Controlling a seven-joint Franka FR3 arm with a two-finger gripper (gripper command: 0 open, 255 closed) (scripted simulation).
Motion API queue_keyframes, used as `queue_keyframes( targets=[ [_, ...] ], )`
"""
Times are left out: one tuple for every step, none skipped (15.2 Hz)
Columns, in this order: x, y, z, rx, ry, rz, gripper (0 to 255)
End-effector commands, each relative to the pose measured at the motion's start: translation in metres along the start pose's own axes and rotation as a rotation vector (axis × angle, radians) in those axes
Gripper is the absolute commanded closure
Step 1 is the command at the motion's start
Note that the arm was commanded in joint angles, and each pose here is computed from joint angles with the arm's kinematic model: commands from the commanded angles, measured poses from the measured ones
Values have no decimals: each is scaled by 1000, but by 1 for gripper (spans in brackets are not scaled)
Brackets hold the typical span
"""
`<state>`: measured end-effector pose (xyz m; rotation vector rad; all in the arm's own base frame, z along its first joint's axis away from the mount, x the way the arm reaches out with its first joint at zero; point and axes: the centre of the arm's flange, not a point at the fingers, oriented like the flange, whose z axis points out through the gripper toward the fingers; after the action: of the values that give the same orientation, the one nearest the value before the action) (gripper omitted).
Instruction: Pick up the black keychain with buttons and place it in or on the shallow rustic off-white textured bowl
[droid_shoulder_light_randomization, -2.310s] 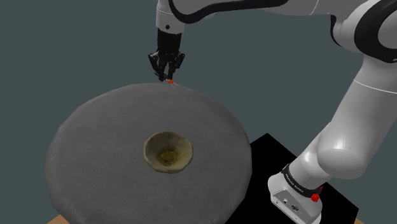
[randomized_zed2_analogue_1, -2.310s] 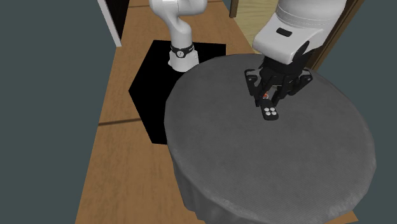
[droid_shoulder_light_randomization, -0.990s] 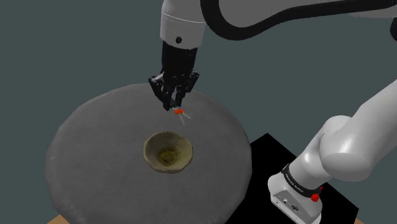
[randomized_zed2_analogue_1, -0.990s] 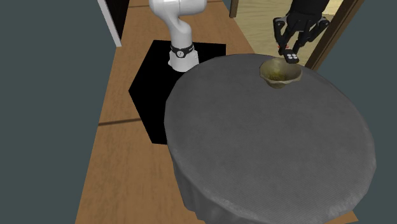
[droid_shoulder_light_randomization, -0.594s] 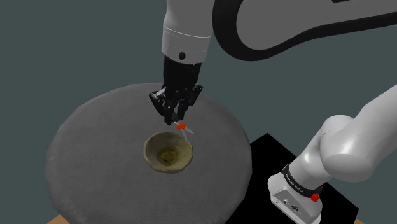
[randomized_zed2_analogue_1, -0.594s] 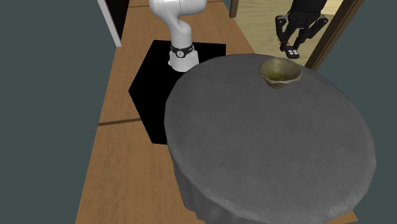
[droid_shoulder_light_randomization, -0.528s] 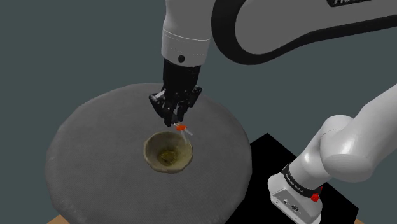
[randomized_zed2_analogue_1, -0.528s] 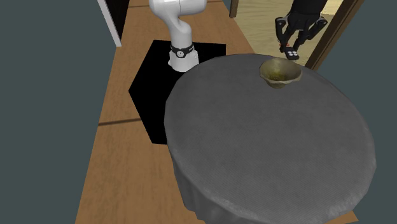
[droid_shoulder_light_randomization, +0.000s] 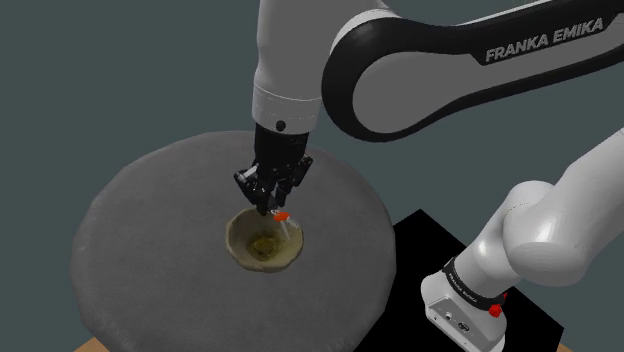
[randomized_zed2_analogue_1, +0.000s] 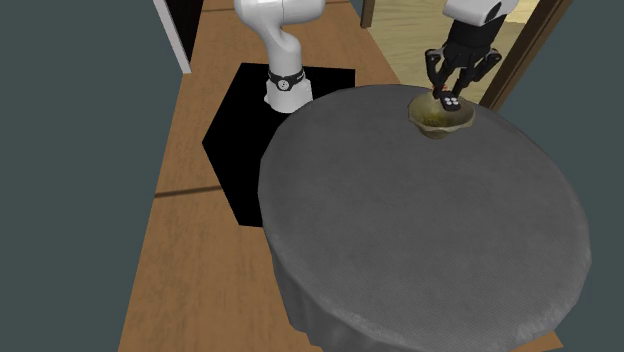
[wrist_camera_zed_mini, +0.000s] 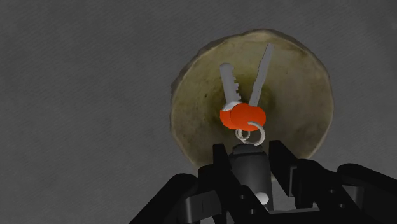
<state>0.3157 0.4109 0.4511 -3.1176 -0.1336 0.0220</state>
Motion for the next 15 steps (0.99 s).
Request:
queue_keyframes(
  targets=[
    [0, 0, 11, 0, 0, 0, 255],
    [0, 0, 18, 0, 0, 0, 255],
    [0, 0, 18, 0, 0, 0, 255],
    [0, 0, 18, 0, 0, 0, 255],
    [0, 0, 18, 0, 0, 0, 255],
    [0, 0, 18, 0, 0, 0, 255],
    [0, 0, 18, 0, 0, 0, 255],
    [0, 0, 18, 0, 0, 0, 255],
    [0, 0, 18, 0, 0, 0, 255],
    [0, 0, 18, 0, 0, 0, 255],
    [0, 0, 18, 0, 0, 0, 0],
    [0, 0, 18, 0, 0, 0, 0],
    [0, 0, 18, 0, 0, 0, 0],
    [0, 0, 18, 0, 0, 0, 0],
    [0, 0, 18, 0, 0, 0, 0]
  ],
)
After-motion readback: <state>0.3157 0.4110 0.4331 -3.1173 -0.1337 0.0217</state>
